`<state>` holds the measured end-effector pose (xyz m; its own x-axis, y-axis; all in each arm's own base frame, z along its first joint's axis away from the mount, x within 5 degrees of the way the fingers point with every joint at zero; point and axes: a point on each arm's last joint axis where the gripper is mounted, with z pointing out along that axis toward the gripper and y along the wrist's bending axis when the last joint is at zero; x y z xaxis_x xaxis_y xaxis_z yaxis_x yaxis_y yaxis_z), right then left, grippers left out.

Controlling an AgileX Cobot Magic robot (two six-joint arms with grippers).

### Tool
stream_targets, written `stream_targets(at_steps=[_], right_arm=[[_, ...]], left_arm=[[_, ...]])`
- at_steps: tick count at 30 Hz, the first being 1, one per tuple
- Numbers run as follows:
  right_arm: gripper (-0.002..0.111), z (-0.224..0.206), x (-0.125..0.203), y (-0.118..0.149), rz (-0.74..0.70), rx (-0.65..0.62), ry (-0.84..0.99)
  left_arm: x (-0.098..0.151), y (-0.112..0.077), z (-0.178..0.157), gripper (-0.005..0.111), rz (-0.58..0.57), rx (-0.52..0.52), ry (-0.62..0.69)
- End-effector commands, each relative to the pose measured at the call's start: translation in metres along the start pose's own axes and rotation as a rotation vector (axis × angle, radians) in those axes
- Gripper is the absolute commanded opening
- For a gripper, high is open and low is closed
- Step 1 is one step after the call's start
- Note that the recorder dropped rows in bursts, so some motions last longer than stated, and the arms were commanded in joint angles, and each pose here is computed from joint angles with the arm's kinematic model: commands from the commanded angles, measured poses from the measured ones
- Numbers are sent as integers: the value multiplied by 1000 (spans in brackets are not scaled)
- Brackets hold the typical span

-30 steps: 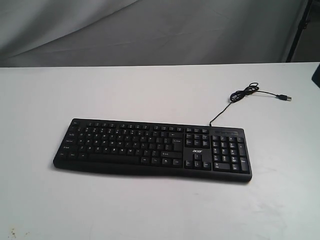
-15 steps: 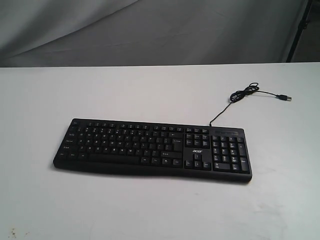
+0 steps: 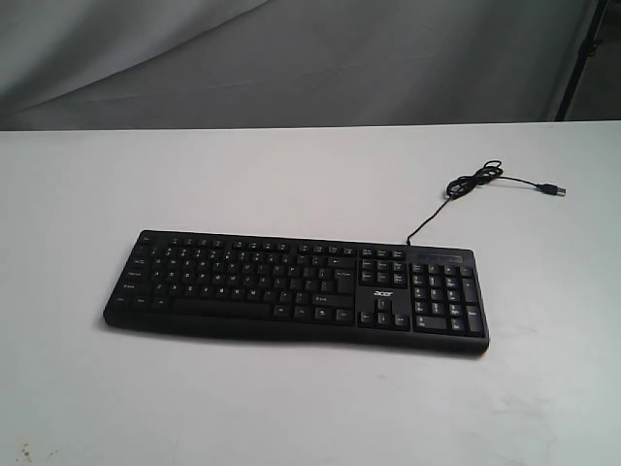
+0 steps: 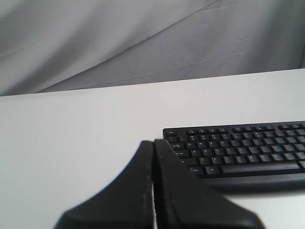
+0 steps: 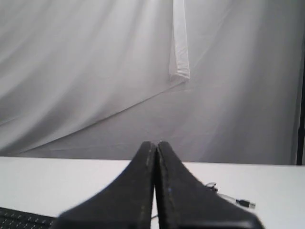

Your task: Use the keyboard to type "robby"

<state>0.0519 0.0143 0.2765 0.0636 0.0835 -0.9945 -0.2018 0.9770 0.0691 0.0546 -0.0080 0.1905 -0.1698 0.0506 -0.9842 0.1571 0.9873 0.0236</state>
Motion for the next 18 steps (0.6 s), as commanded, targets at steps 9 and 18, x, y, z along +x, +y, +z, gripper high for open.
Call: stream_targets(at_steps=[9, 18], right_arm=[[0, -1, 56, -12, 390, 91, -12], [0, -4, 52, -13, 546, 86, -64]], left_arm=[[1, 0, 0, 0, 3, 5, -5], [1, 0, 0, 0, 3, 5, -5]])
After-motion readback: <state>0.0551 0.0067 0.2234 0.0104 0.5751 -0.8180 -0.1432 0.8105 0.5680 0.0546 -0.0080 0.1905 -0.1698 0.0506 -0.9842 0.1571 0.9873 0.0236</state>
